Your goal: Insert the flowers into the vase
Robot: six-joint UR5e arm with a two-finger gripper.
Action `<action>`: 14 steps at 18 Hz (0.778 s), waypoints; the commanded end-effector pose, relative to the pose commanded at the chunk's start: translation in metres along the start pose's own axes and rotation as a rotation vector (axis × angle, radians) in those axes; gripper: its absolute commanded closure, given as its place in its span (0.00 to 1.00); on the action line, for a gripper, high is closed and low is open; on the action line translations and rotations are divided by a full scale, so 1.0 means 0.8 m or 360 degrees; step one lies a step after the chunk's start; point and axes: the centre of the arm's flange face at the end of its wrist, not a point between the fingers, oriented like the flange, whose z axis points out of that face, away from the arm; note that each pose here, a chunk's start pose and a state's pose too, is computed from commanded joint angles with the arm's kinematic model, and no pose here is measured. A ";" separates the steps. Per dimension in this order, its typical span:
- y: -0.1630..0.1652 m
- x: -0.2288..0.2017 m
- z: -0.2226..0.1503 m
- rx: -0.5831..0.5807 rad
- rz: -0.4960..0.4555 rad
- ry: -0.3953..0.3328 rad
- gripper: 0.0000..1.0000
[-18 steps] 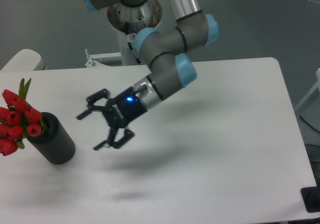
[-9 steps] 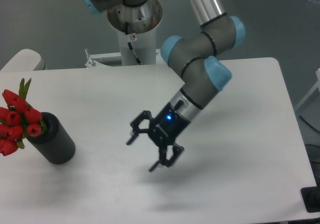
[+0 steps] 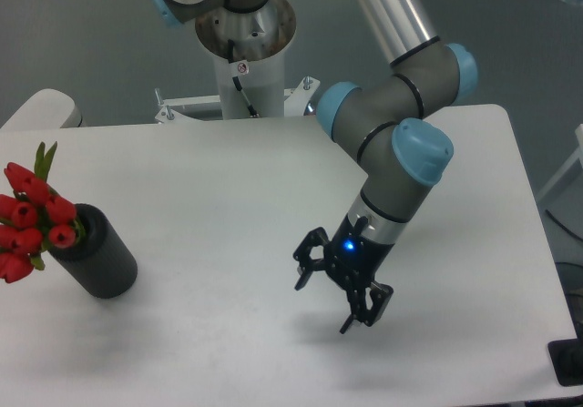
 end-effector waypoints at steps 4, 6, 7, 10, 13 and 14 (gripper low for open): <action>0.000 -0.010 -0.001 -0.0152 0.0011 0.0015 0.00; -0.003 -0.014 0.004 -0.0225 0.0024 0.0016 0.00; -0.001 -0.018 0.003 -0.0259 0.0024 0.0010 0.00; 0.001 -0.022 0.016 -0.0378 0.0041 0.0008 0.00; 0.004 -0.026 0.025 -0.0484 0.0056 0.0004 0.00; 0.007 -0.027 0.027 -0.0506 0.0056 0.0001 0.00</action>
